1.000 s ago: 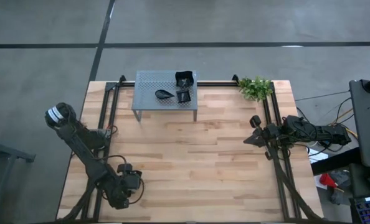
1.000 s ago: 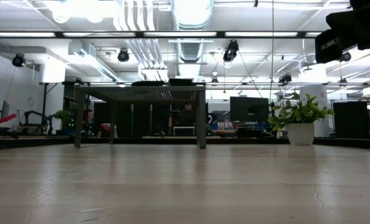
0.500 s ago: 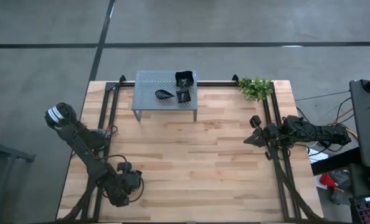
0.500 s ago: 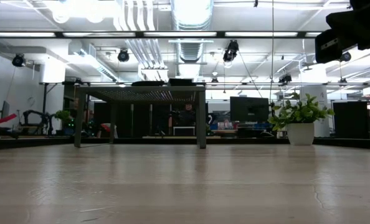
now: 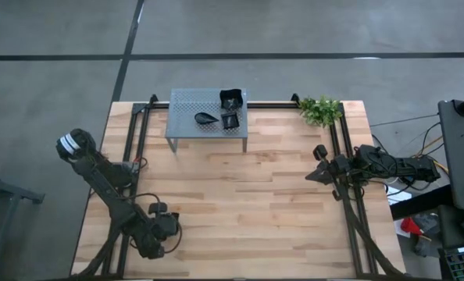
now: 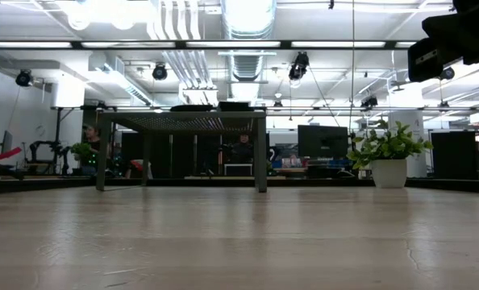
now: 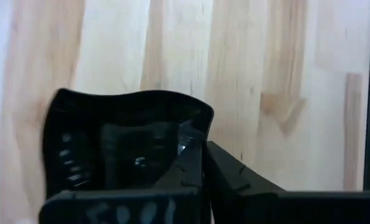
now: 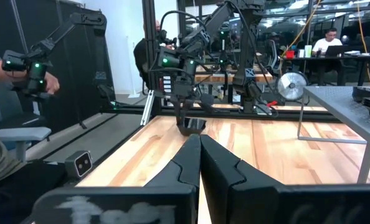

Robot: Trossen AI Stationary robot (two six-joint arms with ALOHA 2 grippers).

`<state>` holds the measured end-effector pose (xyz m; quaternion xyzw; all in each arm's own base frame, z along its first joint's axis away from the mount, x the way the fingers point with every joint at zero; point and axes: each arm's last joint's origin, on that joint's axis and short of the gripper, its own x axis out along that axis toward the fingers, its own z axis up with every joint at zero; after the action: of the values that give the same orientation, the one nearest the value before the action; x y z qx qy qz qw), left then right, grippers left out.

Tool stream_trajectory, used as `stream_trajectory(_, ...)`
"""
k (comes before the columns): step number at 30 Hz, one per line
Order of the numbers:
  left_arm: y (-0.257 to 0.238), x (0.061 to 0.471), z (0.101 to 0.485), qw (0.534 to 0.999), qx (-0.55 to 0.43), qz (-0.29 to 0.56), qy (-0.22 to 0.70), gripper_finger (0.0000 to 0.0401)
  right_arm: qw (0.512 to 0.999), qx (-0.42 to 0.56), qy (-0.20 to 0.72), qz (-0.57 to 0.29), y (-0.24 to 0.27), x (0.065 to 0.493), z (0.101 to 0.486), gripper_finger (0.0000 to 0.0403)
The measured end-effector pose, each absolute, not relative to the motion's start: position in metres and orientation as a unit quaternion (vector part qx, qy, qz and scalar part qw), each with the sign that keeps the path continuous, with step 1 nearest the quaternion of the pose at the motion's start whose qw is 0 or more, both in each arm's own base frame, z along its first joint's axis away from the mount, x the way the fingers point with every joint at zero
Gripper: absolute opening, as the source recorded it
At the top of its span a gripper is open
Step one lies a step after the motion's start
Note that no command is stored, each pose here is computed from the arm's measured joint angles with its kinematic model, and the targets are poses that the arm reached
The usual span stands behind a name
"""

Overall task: Pick & Place Mini shaped plates
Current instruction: Stack the black distorted square plate on top of the other black distorted square plate on the shelf

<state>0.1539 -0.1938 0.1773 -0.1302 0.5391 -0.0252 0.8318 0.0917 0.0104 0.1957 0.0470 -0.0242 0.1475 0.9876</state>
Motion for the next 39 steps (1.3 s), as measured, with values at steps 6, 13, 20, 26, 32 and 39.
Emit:
stream_trajectory(6,-0.194,0.168,0.198,0.866,-0.074,-0.016,0.494,0.0002,0.988,0.048,-0.024,0.148,0.010,0.092,0.196,0.0008)
stream_trajectory(13,-0.180,0.190,0.232,0.909,0.046,0.064,0.410,0.0000,0.988,0.047,-0.024,0.148,0.010,0.092,0.196,0.0008)
stream_trajectory(20,-0.154,0.220,0.264,0.910,0.196,0.171,0.322,0.0000,0.988,0.048,-0.024,0.148,0.010,0.092,0.196,0.0008)
stream_trajectory(26,-0.119,0.244,0.283,0.873,0.268,0.269,0.306,0.0000,0.988,0.047,-0.024,0.148,0.010,0.092,0.196,0.0008)
stream_trajectory(32,-0.073,0.269,0.305,0.842,0.275,0.332,0.323,0.0000,0.988,0.047,-0.024,0.148,0.010,0.092,0.196,0.0008)
stream_trajectory(39,-0.017,0.293,0.331,0.825,0.299,0.340,0.339,0.0000,0.988,0.048,-0.024,0.148,0.010,0.092,0.196,0.0008)
